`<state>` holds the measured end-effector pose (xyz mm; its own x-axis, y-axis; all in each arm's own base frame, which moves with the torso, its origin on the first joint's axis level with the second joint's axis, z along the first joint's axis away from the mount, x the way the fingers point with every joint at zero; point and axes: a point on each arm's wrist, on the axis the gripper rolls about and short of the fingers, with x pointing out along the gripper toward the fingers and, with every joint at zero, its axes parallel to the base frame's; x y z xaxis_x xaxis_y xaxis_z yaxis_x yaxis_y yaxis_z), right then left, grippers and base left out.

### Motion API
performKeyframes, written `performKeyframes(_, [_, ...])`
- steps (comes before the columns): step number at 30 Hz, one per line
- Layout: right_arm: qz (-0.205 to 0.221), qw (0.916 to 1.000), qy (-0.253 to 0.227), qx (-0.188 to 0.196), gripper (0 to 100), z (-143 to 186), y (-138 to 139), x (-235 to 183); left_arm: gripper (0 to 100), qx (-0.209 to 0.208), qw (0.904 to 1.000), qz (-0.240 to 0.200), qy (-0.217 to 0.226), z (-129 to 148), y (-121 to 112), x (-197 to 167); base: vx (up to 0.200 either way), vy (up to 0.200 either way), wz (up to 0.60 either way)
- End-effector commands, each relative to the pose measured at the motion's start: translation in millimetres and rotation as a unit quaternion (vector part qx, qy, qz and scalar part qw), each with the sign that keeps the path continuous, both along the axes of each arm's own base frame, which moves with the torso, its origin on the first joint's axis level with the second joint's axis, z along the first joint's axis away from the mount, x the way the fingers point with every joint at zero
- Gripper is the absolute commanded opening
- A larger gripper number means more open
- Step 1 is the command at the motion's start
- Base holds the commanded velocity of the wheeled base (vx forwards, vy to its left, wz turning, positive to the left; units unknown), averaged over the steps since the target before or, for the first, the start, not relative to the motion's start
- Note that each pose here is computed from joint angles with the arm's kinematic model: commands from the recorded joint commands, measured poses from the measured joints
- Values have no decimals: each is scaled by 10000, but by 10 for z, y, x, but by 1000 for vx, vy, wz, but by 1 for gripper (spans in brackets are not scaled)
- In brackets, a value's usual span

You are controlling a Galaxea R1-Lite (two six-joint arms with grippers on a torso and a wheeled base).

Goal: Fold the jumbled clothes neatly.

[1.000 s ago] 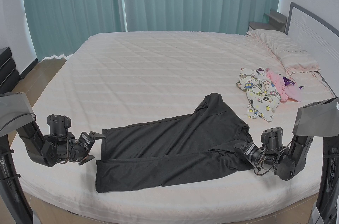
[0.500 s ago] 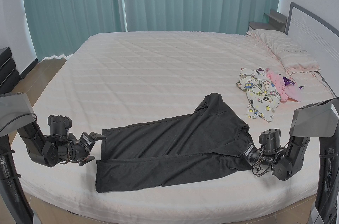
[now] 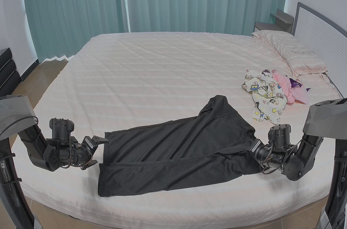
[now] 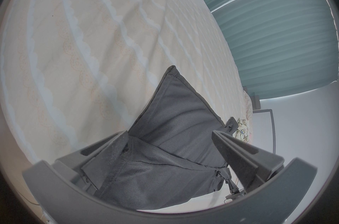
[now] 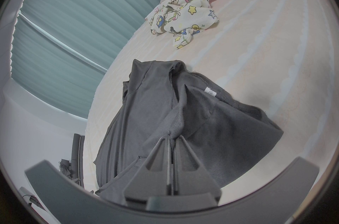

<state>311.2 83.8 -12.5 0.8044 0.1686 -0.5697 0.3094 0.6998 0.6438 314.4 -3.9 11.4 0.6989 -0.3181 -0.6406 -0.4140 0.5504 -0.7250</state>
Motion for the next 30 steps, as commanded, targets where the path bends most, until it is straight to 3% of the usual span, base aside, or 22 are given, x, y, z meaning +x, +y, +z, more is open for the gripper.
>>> performKeyframes(1, [203, 9995, -114, 220, 0, 194, -6, 34, 100, 80, 9999, 62, 29, -23, -10, 6, 0, 0, 0])
performKeyframes(4, [146, 9996, -94, 243, 0, 299, -47, 89, 100, 101, 9999, 54, 44, -35, -28, 10, 0, 0, 0])
performKeyframes(5, [144, 9996, -55, 238, 100, 337, -54, 81, 100, 101, 9999, 54, 44, -35, -28, 10, 0, 0, 0])
performKeyframes(10, [412, 9979, 311, 400, 100, 510, -77, -45, 100, 101, 9999, 54, 44, -35, -28, 10, 0, 0, 0])
performKeyframes(17, [259, 9966, 536, 579, 100, 435, -161, -45, 100, 101, 9999, 46, 44, -35, -33, 10, 0, 0, 0])
performKeyframes(24, [494, 9926, 1061, 331, 100, 165, 45, -176, 100, 101, 9999, 46, 44, -38, -33, 14, 0, 0, 0])
performKeyframes(30, [364, 9945, 978, -57, 100, -46, 318, -93, 100, 106, 9999, 41, 34, -35, -33, 17, 0, 0, 0])
